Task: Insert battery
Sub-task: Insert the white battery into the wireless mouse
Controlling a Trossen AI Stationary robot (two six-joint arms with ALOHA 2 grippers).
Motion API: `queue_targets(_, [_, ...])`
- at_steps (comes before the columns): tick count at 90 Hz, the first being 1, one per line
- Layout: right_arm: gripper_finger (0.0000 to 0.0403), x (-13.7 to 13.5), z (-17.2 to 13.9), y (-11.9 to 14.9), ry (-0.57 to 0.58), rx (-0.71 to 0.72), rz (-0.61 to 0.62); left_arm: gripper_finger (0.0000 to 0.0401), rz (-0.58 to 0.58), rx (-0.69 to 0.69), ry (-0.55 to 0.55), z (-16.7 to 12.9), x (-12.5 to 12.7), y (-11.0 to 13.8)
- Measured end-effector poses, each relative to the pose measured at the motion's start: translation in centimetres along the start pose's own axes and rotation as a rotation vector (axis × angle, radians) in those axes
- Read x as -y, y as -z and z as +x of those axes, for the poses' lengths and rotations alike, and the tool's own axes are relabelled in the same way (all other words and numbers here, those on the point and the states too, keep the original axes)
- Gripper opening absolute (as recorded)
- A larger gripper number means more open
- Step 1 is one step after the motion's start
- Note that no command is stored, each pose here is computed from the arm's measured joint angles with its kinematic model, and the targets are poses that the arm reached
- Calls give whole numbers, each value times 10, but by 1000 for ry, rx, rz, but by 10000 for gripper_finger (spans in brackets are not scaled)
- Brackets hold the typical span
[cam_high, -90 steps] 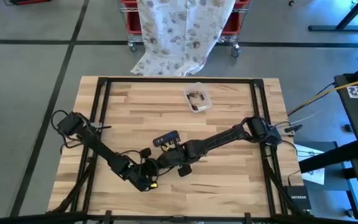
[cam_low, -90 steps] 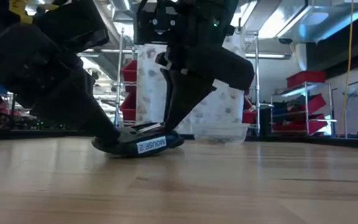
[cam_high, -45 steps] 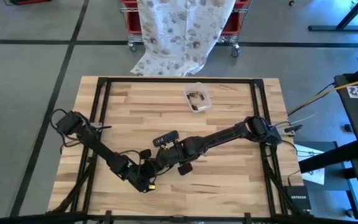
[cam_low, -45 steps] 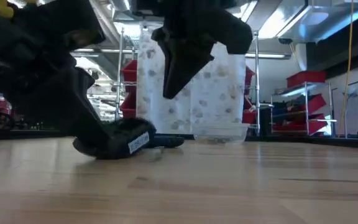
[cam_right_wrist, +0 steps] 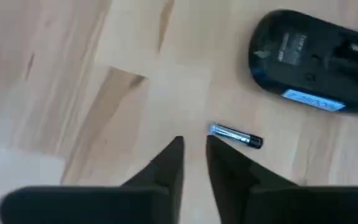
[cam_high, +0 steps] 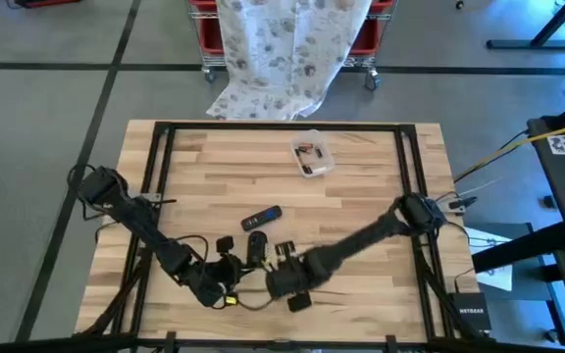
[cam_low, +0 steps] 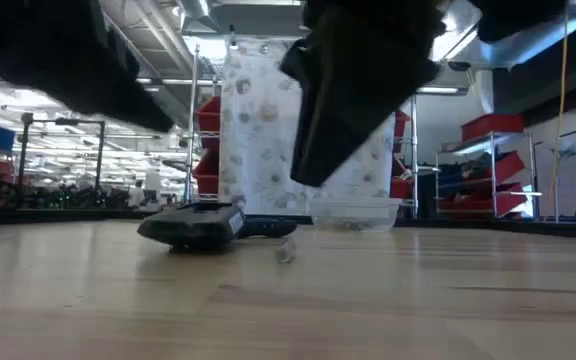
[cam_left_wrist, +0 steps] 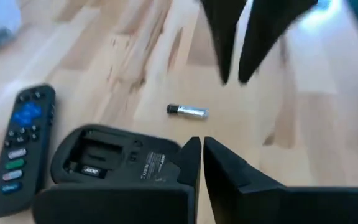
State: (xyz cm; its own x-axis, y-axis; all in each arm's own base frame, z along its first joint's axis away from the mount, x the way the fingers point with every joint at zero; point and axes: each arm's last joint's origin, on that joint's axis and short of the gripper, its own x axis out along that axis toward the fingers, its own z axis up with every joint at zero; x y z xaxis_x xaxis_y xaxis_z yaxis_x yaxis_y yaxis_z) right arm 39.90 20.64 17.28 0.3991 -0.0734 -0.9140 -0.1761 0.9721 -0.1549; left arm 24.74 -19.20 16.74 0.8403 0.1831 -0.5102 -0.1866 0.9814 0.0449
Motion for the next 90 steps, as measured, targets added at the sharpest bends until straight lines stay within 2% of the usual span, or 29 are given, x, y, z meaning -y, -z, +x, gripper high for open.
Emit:
queue_targets(11, [145, -24, 3, 17, 173, 57, 99, 1, 20, -46, -17, -8, -2, 5])
queue_targets(15, [164, -32, 5, 28, 211, 37, 49, 1, 21, -79, -37, -10, -4, 10])
queue_targets(19, [179, -40, 8, 40, 222, -3, -67, 1, 15, -114, -59, -12, -6, 15])
queue_targets(24, [192, -45, 9, 52, 213, -62, -205, 1, 3, -149, -89, -14, -9, 20])
queue_targets(29, [199, -46, 5, 54, 150, -79, -266, 1, -4, -177, -112, -16, -11, 24])
queue_targets(34, [201, -36, -1, 51, 89, -71, -299, 1, -9, -194, -127, -18, -12, 27])
queue_targets(42, [199, -12, -2, 43, 41, -19, -282, 1, -13, -201, -132, -20, -13, 29])
queue_targets(49, [195, 9, 2, 40, 31, 43, -179, 1, -25, -203, -130, -20, -12, 29])
queue_targets(57, [191, 23, 10, 37, 13, 176, 70, 1, -36, -202, -129, -21, -12, 29])
queue_targets(62, [190, 23, 16, 38, -13, 248, 220, 1, -47, -203, -131, -21, -12, 30])
queue_targets(69, [189, 11, 24, 40, -8, 347, 365, 1, -51, -202, -124, -23, -10, 31])
queue_targets(90, [188, -50, 24, 63, 399, 700, 666, 1, -75, -191, -107, -29, -5, 34])
